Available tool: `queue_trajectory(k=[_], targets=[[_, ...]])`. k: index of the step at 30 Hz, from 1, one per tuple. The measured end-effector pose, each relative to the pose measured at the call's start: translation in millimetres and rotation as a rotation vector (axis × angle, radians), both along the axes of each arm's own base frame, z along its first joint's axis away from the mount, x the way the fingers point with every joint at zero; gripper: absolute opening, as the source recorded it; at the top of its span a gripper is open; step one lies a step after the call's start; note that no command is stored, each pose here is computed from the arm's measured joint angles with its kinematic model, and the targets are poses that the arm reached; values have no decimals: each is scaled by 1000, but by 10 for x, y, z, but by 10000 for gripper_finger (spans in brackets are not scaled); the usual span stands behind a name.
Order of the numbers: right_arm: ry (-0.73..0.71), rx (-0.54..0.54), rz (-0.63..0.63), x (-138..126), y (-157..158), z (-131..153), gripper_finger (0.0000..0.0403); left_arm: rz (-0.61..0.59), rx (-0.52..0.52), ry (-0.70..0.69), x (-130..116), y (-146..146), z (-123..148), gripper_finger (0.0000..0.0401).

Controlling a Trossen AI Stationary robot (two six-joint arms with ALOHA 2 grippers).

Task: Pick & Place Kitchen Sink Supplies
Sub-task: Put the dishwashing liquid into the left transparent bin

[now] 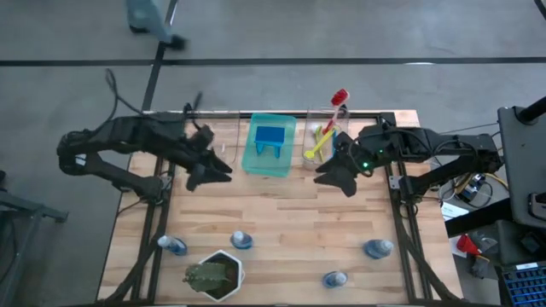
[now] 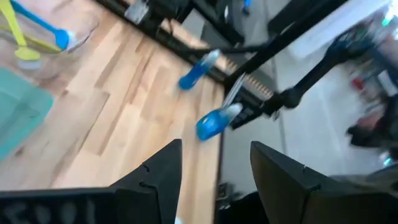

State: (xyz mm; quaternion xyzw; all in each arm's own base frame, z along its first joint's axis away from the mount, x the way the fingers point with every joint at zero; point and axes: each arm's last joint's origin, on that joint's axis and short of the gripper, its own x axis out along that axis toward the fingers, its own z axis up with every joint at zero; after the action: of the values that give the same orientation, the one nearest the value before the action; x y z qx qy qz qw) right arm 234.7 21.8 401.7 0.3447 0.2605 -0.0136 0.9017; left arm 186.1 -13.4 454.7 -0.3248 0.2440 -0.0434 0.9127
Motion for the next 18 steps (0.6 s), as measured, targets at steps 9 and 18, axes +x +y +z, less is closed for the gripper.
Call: queue_trajectory(k=[9, 18], targets=[[57, -38, -64, 32, -18, -194, 230, -97, -91, 199, 450, -142, -297, 181], [59, -52, -85, 36, -24, -209, 227, -155, -42, 401, 687, -434, -615, 208]])
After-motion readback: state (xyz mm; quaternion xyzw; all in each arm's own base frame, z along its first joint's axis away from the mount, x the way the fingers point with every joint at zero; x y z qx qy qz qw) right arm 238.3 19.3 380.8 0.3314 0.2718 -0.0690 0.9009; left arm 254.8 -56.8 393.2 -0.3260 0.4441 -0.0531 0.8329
